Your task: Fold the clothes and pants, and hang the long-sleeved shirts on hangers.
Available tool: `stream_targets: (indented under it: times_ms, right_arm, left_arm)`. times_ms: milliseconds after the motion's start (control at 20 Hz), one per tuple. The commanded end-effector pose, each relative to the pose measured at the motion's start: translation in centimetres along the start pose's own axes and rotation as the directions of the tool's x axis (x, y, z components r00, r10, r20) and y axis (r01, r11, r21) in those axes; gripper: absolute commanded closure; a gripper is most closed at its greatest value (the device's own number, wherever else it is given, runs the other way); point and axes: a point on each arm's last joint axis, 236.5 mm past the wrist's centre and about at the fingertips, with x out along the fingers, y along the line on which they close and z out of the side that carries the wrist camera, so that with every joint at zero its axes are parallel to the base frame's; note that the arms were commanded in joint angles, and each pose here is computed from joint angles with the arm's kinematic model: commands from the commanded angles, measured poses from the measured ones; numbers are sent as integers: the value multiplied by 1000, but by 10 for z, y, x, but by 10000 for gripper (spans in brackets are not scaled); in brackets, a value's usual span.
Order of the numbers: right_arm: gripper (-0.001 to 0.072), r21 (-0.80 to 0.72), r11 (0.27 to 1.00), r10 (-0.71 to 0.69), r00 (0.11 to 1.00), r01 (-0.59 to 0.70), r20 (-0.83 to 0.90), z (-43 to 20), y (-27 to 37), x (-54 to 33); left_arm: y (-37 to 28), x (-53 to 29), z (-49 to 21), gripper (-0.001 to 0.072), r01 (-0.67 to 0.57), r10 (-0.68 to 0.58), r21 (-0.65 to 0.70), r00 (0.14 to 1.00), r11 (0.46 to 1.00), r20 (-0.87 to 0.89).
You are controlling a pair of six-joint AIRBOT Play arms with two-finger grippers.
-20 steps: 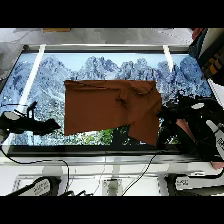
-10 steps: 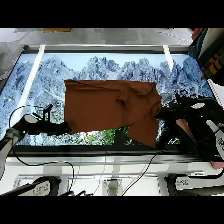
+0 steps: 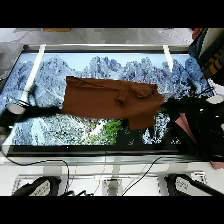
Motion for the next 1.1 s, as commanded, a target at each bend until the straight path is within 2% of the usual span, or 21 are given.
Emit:
stream_targets:
  times_ms: [0, 100, 250, 350, 450, 500, 600, 700, 800, 950, 1050]
  right_arm:
    - [698, -195, 981, 30, 981, 8, 192, 34, 77, -79]
    - [698, -288, 957, 81, 942, 17, 327, 44, 134, -135]
    - [698, -443, 892, 173, 839, 88, 516, 36, 220, -224]
    - [698, -494, 857, 233, 744, 148, 626, 21, 267, -279]
    - [698, -522, 824, 283, 638, 220, 716, 7, 301, -324]
    - [698, -524, 813, 296, 596, 254, 747, 3, 310, -340]
    - [698, -476, 833, 274, 538, 282, 797, 7, 309, -358]
    - [698, -397, 871, 183, 556, 291, 811, 24, 283, -350]
    - [698, -325, 914, 103, 634, 244, 766, 50, 249, -318]
    - [698, -228, 967, 52, 797, 109, 602, 87, 190, -236]
    - [698, -142, 989, 32, 898, 34, 440, 99, 146, -165]
  left_arm:
    - [-32, -125, 107, 690, -58, 13, 107, 923, 993, 385]
    - [-55, -221, 149, 690, -138, 21, 136, 775, 981, 632]
    - [-89, -372, 168, 690, -270, 14, 103, 400, 957, 916]
    - [-104, -445, 157, 690, -338, 1, 64, 188, 939, 982]
    - [-116, -486, 143, 690, -364, -17, 40, 68, 931, 998]
    - [-119, -493, 139, 690, -365, -22, 40, 52, 930, 998]
    - [-117, -486, 141, 690, -364, -20, 46, 74, 930, 997]
    - [-108, -454, 151, 690, -357, -3, 65, 172, 932, 985]
    - [-89, -387, 164, 690, -328, 26, 101, 363, 939, 931]
    - [-48, -244, 162, 690, -237, 71, 145, 712, 961, 698]
    - [-27, -155, 148, 690, -171, 71, 148, 853, 974, 517]
